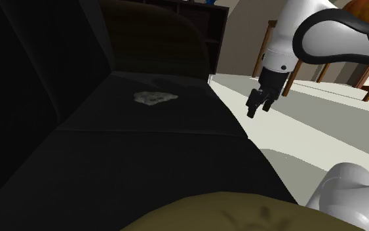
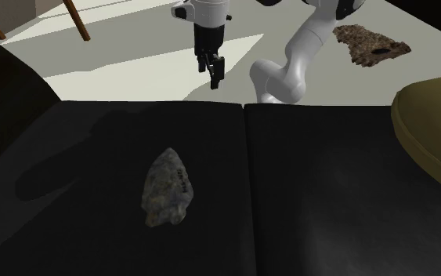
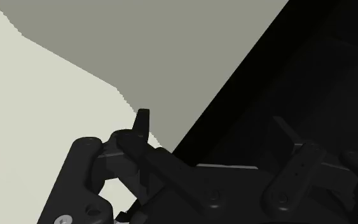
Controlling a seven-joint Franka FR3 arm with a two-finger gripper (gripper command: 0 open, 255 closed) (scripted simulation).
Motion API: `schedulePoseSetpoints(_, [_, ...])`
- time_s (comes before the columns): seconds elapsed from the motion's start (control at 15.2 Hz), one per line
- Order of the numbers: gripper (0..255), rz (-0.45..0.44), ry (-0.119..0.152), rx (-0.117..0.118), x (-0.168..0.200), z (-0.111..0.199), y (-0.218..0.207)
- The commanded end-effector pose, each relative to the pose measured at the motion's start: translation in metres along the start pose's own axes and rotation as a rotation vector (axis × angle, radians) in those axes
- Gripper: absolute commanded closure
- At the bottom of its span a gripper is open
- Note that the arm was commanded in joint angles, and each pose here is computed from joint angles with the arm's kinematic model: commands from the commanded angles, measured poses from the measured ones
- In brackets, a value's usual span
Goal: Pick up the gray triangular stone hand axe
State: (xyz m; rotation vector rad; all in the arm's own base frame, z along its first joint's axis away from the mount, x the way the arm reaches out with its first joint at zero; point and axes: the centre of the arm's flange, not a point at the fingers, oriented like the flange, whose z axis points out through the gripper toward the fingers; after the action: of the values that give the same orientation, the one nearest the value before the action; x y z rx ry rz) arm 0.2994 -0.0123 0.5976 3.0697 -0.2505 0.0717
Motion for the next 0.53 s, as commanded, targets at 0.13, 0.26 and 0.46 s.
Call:
schedulePoseSetpoints(0.13, [0, -0.098, 0.007, 0.015, 0.024, -0.003, -0.005])
schedulePoseSetpoints(0.26, [0, -0.195, 0.014, 0.030, 0.048, -0.006, -0.012])
schedulePoseSetpoints(0.46, [0, -0.342, 0.024, 0.052, 0.082, -0.011, -0.028])
